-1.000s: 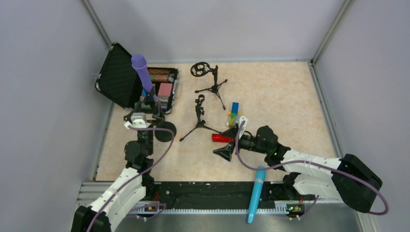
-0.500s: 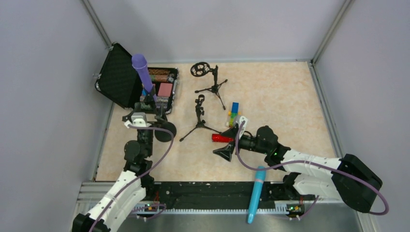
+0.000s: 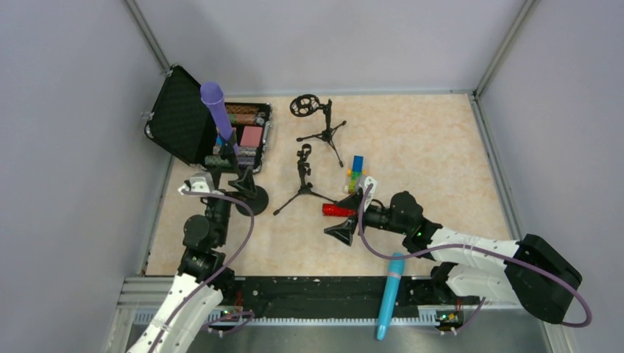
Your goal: Attach the microphones to the stand
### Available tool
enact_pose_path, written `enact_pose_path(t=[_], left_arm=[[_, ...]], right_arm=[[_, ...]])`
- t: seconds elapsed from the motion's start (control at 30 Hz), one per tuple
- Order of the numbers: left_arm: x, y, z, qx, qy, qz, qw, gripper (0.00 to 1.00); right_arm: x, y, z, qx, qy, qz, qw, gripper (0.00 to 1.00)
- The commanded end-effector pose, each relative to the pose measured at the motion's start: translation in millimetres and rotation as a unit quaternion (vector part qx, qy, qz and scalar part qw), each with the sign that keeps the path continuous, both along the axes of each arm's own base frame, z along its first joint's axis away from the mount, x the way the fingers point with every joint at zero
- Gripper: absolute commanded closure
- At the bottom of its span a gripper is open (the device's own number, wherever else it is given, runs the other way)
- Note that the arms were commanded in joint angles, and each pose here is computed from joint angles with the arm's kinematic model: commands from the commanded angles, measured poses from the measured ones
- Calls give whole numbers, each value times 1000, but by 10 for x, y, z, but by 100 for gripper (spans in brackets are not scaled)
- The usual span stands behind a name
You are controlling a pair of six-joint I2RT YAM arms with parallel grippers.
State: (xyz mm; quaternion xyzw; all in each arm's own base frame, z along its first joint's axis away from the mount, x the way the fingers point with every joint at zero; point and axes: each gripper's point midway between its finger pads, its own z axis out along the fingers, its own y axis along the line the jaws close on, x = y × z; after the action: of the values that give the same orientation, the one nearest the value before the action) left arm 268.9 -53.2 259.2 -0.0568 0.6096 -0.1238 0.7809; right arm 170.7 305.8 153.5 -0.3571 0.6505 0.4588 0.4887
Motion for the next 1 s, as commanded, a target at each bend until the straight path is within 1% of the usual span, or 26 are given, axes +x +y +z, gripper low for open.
enact_pose_path(t=[0.0,0.37,0.43,0.5,0.57,0.7,0.8,0.83,0.97], left_arm=[[-77,-72,-136,-42,30,-27,998,1],[-239,-56,-470,-83,122,-28,989,1],[-275,-82,-469,-85,122,-38,988,1],[-304,-92,-460,-100,115,-44,987,1],[-331,-78,-473,-122,112,-42,985,1],[-376,21,-592,-181,125,-14,975,1],[-404,31,-678,-189,139,-10,972,1],[-431,34,-649,-195,132,-13,972,1],[-449,-5,-675,-208,141,-22,968,1]], right_arm=[[42,44,190,20,-17,5,1000,1],[17,32,209,25,-18,7,999,1],[11,34,205,24,-17,8,1000,1],[7,31,208,24,-18,9,999,1],[-6,30,225,28,-20,12,999,1],[-17,21,254,31,-26,13,999,1],[-25,16,263,32,-28,14,999,1],[-24,14,258,32,-28,14,999,1],[-50,23,264,36,-28,21,999,1]])
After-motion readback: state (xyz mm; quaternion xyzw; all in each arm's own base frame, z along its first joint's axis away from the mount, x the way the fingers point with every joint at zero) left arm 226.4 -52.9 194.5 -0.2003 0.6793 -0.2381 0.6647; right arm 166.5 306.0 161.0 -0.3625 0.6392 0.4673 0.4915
